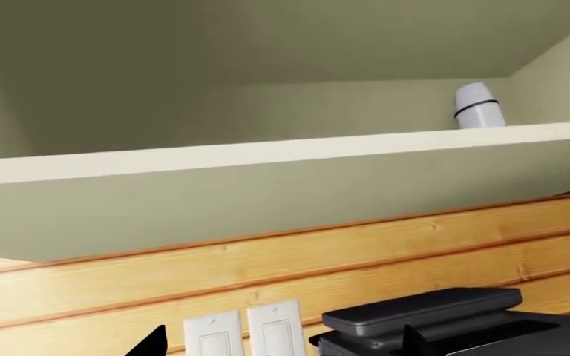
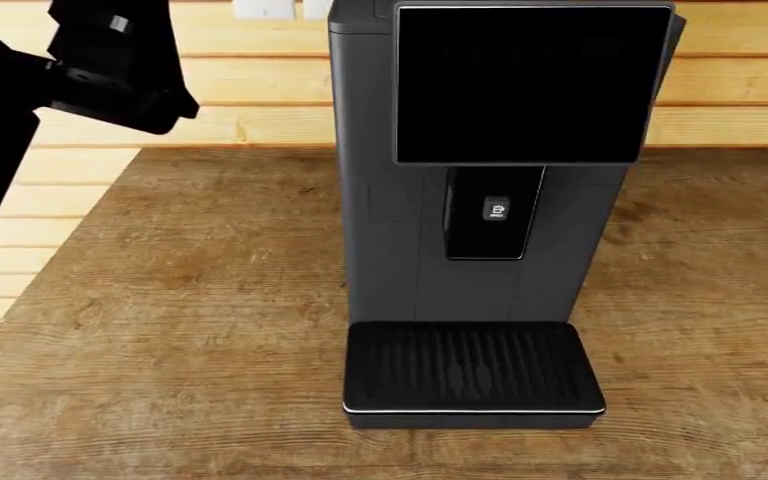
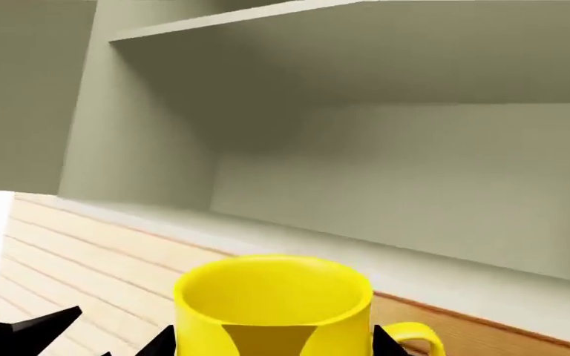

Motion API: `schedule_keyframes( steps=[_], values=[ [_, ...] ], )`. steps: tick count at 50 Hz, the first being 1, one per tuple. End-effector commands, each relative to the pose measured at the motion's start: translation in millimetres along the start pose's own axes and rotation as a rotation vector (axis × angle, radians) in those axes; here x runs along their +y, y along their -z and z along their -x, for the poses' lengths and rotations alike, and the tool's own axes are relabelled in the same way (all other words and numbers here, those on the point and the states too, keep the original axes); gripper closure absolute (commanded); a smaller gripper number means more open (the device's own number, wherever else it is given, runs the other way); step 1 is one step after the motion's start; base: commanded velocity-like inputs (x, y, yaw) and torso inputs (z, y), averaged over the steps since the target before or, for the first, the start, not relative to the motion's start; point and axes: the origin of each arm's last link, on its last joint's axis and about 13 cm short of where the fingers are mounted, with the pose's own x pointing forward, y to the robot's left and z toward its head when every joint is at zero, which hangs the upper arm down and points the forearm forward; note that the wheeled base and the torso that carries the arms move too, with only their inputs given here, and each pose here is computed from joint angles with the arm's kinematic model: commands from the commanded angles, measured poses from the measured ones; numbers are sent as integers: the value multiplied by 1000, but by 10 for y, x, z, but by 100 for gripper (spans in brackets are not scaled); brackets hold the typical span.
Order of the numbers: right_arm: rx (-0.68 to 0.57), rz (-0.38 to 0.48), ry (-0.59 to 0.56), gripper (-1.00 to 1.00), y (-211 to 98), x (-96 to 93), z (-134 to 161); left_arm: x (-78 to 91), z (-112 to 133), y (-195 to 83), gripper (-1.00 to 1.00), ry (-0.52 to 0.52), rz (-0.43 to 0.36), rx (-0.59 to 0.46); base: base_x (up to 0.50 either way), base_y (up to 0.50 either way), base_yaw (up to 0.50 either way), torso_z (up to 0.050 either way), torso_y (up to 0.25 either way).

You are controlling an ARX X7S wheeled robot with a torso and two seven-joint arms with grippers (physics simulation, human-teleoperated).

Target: Pick the mug from the cabinet, place it under the coffee machine dispenser, and press the start button.

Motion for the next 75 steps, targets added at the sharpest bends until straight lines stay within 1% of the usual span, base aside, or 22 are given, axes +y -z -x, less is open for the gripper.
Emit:
schedule_keyframes(
  steps=[1,12,17,30,39,42,49,53,57,60,65,70,75],
  values=[
    [31,-15,-17,100,150,63,137,-11,1,9,-100,4,-1,4,0,0,0,0,0],
    [102,-52,-25,100,477,131,243,-25,44,40,-100,3,9,14,0,0,0,0,0],
    [117,-39,-25,100,543,143,250,-35,72,64,-100,0,19,25,0,0,0,0,0],
    [155,-68,-26,100,776,202,308,-38,92,71,-100,-3,23,37,0,0,0,0,0],
    [163,-56,-24,100,866,247,369,-40,80,80,-100,0,22,37,0,0,0,0,0],
    [170,-38,-24,100,915,269,387,-43,81,80,-100,1,22,37,0,0,0,0,0],
    [191,-19,-17,100,1083,330,436,-40,85,85,-100,-2,22,37,0,0,0,0,0],
    [190,13,7,100,1158,377,486,-39,87,91,-100,-3,22,38,0,0,0,0,0],
    [193,21,19,100,1246,426,535,-41,89,94,-100,-6,51,58,0,0,0,0,0],
    [197,31,20,100,1316,459,559,-41,92,97,-100,-7,55,61,0,0,0,0,0],
    [200,36,20,100,1446,515,609,-36,92,112,-100,-9,45,57,0,0,0,0,0],
    [172,40,22,100,1547,576,683,-33,98,116,-100,-10,39,55,0,0,0,0,0],
    [166,35,35,100,1713,629,750,-29,113,111,-100,-13,35,54,0,0,0,0,0]
  ],
)
